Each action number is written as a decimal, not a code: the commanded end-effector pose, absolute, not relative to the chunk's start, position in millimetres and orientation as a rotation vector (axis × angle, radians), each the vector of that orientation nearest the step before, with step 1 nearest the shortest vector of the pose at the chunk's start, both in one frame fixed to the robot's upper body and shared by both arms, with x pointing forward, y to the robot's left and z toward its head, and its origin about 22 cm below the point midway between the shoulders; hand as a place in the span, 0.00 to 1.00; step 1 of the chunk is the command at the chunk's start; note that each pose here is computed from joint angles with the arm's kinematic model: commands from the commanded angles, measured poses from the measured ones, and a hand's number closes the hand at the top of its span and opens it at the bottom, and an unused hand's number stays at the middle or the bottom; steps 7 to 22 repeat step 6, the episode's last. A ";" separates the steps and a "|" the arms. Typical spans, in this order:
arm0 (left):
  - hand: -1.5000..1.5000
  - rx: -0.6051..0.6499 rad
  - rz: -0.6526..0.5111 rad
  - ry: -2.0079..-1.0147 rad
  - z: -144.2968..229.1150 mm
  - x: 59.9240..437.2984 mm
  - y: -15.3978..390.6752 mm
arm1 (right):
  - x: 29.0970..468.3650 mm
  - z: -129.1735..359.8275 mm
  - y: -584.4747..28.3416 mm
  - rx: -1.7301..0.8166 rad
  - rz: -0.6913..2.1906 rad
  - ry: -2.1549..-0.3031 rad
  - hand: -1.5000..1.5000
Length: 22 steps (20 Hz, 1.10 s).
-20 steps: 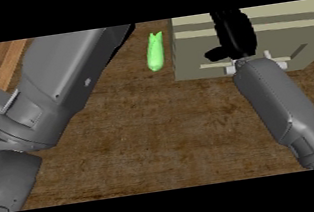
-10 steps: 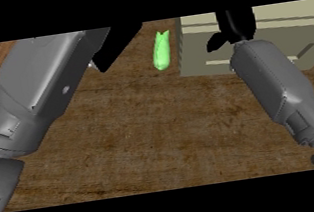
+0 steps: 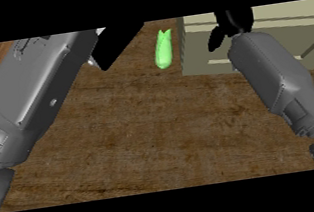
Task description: Pick up the can, place it into the drawer and close the drawer
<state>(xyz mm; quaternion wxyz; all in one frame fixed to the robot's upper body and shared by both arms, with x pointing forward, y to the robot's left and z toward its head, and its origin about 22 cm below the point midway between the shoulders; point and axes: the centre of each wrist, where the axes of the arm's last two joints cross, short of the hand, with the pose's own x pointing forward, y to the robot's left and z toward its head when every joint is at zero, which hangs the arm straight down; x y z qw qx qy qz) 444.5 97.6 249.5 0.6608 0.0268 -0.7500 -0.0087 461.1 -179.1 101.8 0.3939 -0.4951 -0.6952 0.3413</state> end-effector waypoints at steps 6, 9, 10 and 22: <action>0.00 0.055 -0.013 -1.702 248.6 435.0 123.9 | 474.1 154.1 -164.3 -1.136 0.683 -1.962 0.00; 0.00 0.055 -0.013 -1.702 248.6 435.0 123.9 | 474.1 154.1 -164.3 -1.136 0.683 -1.962 0.00; 0.00 0.055 -0.013 -1.702 248.6 435.0 123.9 | 474.1 154.1 -164.3 -1.136 0.683 -1.962 0.00; 0.00 0.055 -0.013 -1.702 248.6 435.0 123.9 | 474.1 154.1 -164.3 -1.136 0.683 -1.962 0.00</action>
